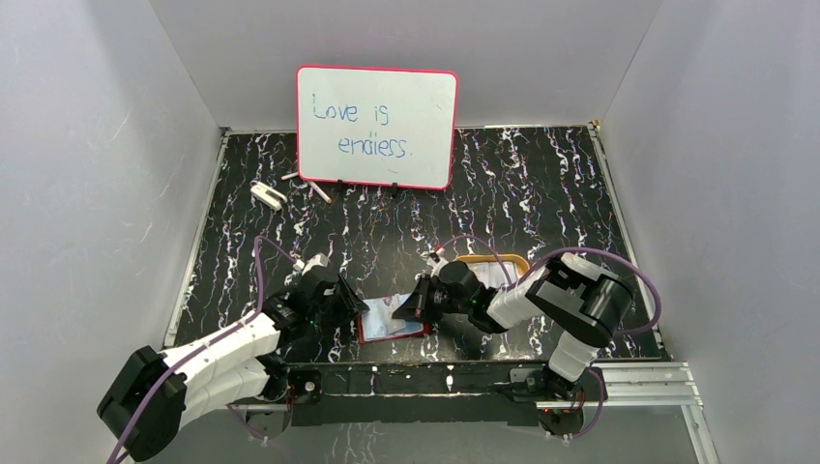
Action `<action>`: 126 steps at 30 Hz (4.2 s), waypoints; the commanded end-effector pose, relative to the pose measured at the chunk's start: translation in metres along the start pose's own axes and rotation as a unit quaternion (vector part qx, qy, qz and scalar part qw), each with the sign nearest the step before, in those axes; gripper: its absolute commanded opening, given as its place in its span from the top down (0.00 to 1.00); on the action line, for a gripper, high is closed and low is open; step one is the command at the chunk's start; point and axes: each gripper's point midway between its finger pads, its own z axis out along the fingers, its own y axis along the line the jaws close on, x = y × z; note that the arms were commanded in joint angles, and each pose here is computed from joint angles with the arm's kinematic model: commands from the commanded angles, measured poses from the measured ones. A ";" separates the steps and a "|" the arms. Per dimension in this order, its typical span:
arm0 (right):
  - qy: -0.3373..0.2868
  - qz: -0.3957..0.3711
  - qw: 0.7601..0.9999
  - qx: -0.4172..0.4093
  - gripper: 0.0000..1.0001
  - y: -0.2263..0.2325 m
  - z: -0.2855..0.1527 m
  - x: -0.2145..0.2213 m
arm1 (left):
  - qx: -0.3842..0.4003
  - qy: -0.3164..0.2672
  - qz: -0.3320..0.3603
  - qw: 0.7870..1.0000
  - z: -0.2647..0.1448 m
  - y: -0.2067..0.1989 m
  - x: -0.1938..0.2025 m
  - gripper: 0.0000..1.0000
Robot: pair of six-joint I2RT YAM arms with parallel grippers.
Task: Put the credit cards into the card holder
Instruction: Insert the credit card into the card holder.
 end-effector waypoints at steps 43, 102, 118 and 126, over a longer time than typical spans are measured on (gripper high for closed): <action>-0.005 -0.070 0.987 0.146 0.44 -0.014 -0.015 -0.002 | -0.041 0.030 -0.008 0.999 0.000 0.030 0.019 0.63; 0.050 -0.164 0.979 0.109 0.49 0.049 0.019 0.016 | -0.014 0.040 -0.010 0.999 0.001 0.020 0.022 0.64; -0.029 -0.200 0.964 0.171 0.41 0.059 -0.035 -0.019 | -0.031 -0.028 0.030 0.999 -0.024 0.007 -0.014 0.62; -0.113 -0.175 0.946 0.247 0.51 0.012 -0.101 -0.041 | 0.007 -0.061 0.050 0.997 -0.042 -0.016 -0.031 0.60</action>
